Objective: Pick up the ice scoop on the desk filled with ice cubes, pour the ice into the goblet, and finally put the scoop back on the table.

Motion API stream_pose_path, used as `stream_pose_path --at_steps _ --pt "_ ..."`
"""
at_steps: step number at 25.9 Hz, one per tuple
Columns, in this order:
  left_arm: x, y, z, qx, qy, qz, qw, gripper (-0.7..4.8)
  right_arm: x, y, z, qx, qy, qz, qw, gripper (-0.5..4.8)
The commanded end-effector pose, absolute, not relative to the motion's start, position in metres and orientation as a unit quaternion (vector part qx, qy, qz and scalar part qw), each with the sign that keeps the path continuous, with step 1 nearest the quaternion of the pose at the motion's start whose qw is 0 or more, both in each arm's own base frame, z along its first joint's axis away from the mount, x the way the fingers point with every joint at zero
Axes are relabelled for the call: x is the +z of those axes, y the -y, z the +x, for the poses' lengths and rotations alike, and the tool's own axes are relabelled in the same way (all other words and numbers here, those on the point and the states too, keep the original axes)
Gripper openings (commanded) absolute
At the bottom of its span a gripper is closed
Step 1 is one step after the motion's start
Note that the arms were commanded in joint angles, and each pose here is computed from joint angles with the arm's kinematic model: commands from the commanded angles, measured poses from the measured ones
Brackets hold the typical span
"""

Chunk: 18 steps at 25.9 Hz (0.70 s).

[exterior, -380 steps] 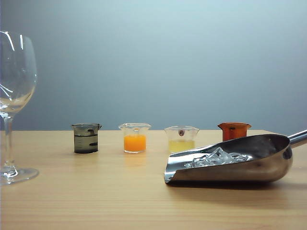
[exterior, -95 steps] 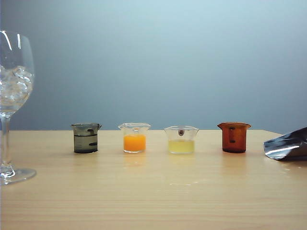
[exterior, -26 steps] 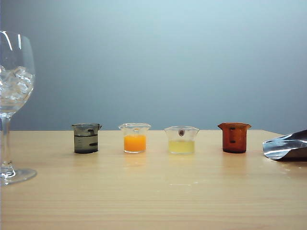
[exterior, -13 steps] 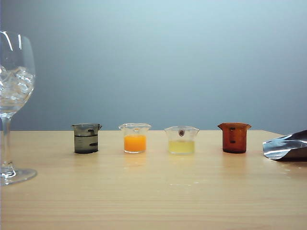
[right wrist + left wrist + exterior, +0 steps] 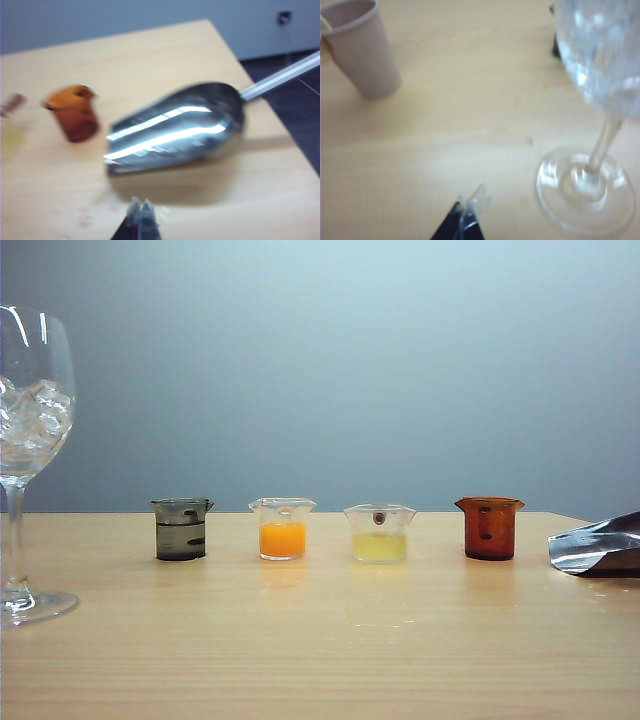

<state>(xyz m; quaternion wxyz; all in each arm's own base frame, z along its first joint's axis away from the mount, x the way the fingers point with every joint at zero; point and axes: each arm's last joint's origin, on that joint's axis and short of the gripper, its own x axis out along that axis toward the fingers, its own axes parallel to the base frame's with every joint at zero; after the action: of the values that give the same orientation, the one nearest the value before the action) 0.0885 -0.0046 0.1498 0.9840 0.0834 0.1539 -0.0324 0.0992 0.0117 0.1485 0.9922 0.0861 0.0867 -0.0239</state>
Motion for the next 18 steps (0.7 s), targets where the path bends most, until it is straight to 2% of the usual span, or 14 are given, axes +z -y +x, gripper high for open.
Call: stream_pose_path --at_steps 1,4,9,18 --pt "0.1520 0.0052 0.0960 -0.029 -0.071 0.080 0.994 -0.03 0.1469 -0.0073 0.0967 -0.043 -0.085 0.087 0.992 0.00" --pt "0.1529 0.0054 0.0962 -0.032 -0.065 0.080 0.994 -0.03 0.1520 -0.0028 0.0966 -0.063 -0.054 0.093 0.992 0.00" --pt "0.1522 0.0055 0.0961 -0.033 -0.068 0.080 0.994 -0.03 0.1513 0.0011 0.0965 -0.085 -0.057 0.094 0.990 0.00" --pt "0.1522 0.0055 0.0961 -0.033 -0.068 0.080 0.994 -0.03 0.1512 -0.0002 0.0966 -0.065 -0.058 0.095 0.992 0.00"
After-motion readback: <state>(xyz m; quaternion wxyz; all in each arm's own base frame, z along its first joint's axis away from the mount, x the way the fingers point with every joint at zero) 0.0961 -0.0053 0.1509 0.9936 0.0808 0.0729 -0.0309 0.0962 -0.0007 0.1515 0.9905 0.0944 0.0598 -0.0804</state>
